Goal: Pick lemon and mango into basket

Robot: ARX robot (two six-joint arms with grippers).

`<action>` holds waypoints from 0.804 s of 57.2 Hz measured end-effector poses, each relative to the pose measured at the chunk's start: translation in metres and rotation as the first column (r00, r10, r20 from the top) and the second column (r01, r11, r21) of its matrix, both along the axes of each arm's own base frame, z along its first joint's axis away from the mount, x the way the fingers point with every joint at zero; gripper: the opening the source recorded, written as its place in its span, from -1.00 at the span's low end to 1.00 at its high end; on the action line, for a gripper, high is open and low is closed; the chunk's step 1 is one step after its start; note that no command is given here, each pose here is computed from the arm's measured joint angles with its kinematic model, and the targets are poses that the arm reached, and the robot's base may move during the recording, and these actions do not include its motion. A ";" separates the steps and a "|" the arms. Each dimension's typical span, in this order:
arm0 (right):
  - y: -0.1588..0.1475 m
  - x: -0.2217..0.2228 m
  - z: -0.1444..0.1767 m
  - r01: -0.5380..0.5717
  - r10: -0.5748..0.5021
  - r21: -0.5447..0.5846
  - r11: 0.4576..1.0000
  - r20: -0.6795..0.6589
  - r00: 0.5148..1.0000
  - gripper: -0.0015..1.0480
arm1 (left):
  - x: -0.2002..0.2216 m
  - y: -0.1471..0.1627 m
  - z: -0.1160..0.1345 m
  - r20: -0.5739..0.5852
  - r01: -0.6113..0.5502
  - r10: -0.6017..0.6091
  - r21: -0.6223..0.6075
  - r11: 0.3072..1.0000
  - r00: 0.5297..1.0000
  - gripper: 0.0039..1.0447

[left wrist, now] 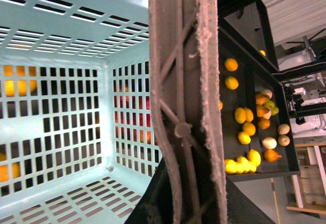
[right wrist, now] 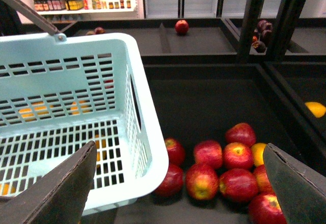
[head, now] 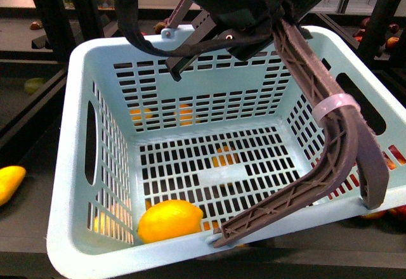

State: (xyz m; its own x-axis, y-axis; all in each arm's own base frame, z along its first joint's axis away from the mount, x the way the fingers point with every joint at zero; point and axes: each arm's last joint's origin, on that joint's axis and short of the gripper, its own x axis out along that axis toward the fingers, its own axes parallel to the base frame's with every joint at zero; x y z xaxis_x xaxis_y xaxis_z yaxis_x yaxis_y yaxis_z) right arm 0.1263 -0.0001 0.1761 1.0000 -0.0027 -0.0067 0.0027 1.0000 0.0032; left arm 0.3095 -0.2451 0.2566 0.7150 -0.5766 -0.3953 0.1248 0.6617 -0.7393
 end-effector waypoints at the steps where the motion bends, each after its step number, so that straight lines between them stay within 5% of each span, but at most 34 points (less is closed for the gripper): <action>1: 0.000 0.000 0.000 0.000 0.000 0.000 1.000 0.000 1.000 0.83 | 0.000 0.000 0.000 0.000 0.000 0.000 0.000 1.000 1.000 -0.91; 46: 0.000 0.000 -0.001 -0.004 0.004 0.000 1.000 -0.002 1.000 0.83 | 0.004 0.006 0.000 0.009 -0.030 0.030 0.009 1.000 1.000 -0.91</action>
